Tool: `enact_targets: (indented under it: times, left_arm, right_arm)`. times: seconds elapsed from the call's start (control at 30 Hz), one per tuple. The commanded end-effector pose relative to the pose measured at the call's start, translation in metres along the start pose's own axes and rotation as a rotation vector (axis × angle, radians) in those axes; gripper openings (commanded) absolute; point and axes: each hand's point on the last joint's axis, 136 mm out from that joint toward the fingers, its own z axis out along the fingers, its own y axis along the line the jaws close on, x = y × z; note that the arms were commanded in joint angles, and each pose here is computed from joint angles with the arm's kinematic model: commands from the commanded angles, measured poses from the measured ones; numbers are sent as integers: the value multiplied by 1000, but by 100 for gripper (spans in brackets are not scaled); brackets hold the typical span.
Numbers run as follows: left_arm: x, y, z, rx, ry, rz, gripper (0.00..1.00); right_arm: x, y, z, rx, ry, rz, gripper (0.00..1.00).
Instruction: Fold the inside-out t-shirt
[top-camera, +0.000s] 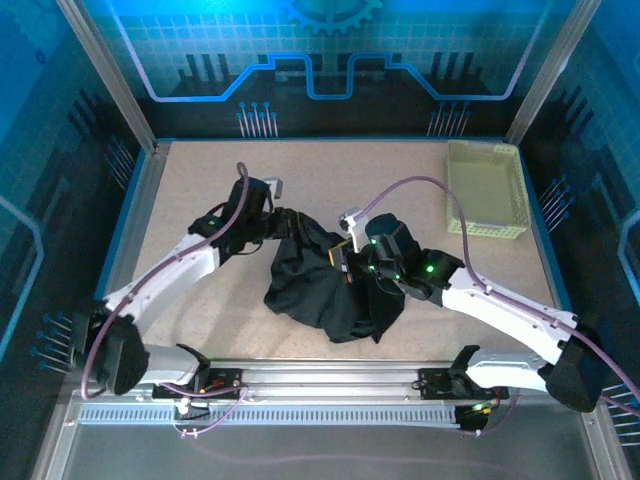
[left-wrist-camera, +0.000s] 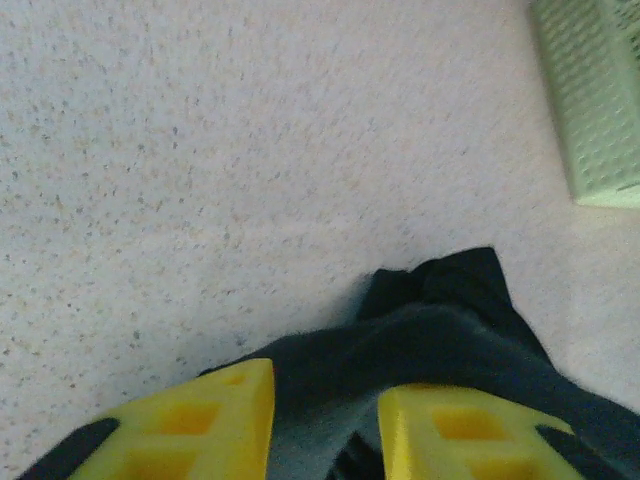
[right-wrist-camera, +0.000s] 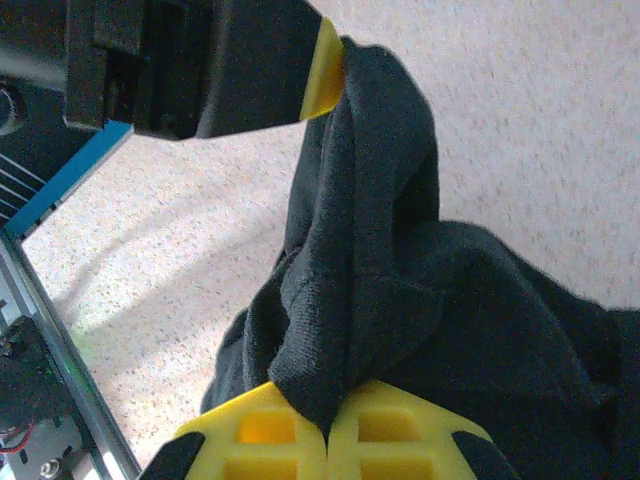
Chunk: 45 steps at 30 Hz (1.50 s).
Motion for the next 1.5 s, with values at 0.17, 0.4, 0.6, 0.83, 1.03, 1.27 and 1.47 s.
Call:
enact_targets:
  times: [0.17,0.4,0.6,0.83,1.03,1.27,1.47]
  left_arm:
    - [50,-19,-36,50,-21,77,75]
    - [87,-13,-27,85,54,-239,76]
    - [93,-27,-11,210,46,-431,76]
    - [105,-41,11,247,94,-480,77]
    - [120,-41,27,231,143,-487,54]
    - [117,-49,25,232,131,-409,13]
    - [116,-65,11,283,68,-279,0]
  right_arm:
    - [10,5,4,-90,-33,63,0]
    - [27,-6,11,-39,-36,88,0]
    - [41,-15,13,11,-53,113,0]
    - [54,-15,19,10,-58,117,0]
    - [61,-20,21,42,-56,132,0]
    - [58,-34,10,139,-22,107,38]
    - [32,-23,5,131,34,50,67]
